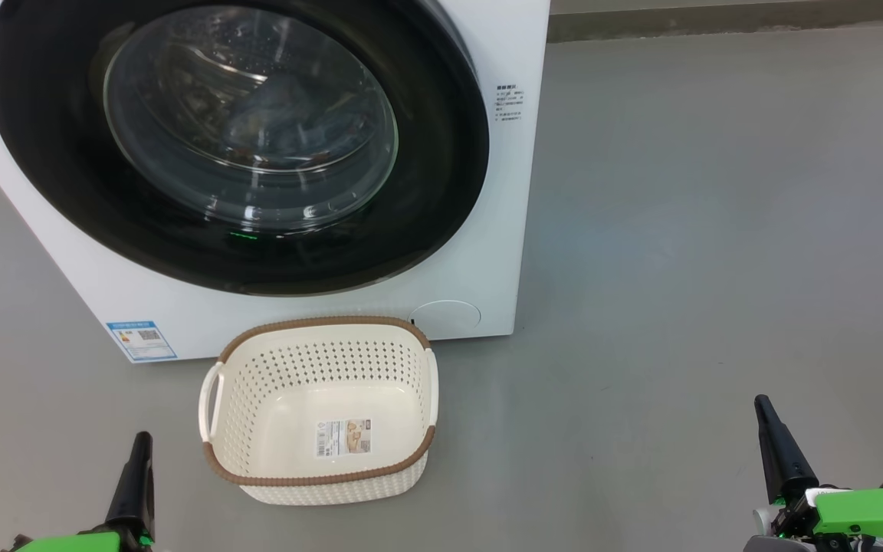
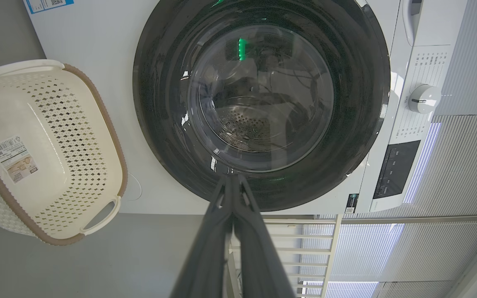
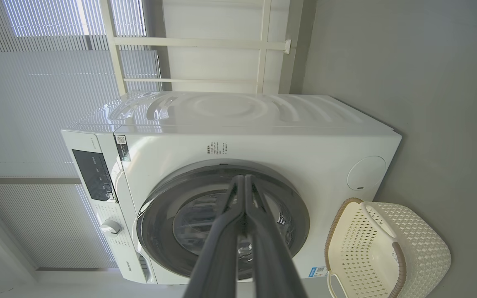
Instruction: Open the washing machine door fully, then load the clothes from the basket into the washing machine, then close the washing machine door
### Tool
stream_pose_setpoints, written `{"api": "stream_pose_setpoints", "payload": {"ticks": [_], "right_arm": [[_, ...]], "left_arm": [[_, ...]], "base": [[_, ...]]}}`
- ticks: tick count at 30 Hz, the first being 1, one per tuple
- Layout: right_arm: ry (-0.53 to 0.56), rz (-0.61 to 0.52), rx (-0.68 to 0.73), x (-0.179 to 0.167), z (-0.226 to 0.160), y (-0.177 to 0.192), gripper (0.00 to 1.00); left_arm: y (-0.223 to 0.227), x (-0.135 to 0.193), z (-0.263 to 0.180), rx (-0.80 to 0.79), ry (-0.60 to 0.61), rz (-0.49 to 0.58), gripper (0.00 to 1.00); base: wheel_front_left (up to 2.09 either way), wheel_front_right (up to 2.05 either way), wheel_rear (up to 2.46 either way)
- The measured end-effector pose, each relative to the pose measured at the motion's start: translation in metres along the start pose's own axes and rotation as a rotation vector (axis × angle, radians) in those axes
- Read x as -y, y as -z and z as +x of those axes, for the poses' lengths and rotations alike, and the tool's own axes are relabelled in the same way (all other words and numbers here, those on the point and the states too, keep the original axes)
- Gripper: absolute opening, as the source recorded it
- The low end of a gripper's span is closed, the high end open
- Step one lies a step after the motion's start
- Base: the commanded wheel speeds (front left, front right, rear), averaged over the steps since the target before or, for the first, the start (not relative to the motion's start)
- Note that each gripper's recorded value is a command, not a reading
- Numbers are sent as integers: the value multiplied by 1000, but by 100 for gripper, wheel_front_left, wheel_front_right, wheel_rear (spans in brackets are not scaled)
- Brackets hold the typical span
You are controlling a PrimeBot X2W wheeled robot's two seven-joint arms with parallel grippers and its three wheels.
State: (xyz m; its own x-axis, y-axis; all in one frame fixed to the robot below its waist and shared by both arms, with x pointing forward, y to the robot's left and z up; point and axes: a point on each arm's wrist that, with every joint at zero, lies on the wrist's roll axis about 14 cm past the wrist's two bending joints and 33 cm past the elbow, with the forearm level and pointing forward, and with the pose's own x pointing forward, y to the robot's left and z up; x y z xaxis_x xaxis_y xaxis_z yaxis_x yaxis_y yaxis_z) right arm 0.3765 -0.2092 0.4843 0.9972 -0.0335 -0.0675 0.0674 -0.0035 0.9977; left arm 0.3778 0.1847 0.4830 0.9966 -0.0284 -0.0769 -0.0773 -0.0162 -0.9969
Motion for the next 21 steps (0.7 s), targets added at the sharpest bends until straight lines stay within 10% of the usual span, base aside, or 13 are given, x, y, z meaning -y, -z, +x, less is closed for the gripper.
{"api": "stream_pose_setpoints", "payload": {"ticks": [21], "right_arm": [[0,0,0,0,0,0,0]], "left_arm": [[-1,0,0,2,0,0,0]], "base": [[0,0,0]]}}
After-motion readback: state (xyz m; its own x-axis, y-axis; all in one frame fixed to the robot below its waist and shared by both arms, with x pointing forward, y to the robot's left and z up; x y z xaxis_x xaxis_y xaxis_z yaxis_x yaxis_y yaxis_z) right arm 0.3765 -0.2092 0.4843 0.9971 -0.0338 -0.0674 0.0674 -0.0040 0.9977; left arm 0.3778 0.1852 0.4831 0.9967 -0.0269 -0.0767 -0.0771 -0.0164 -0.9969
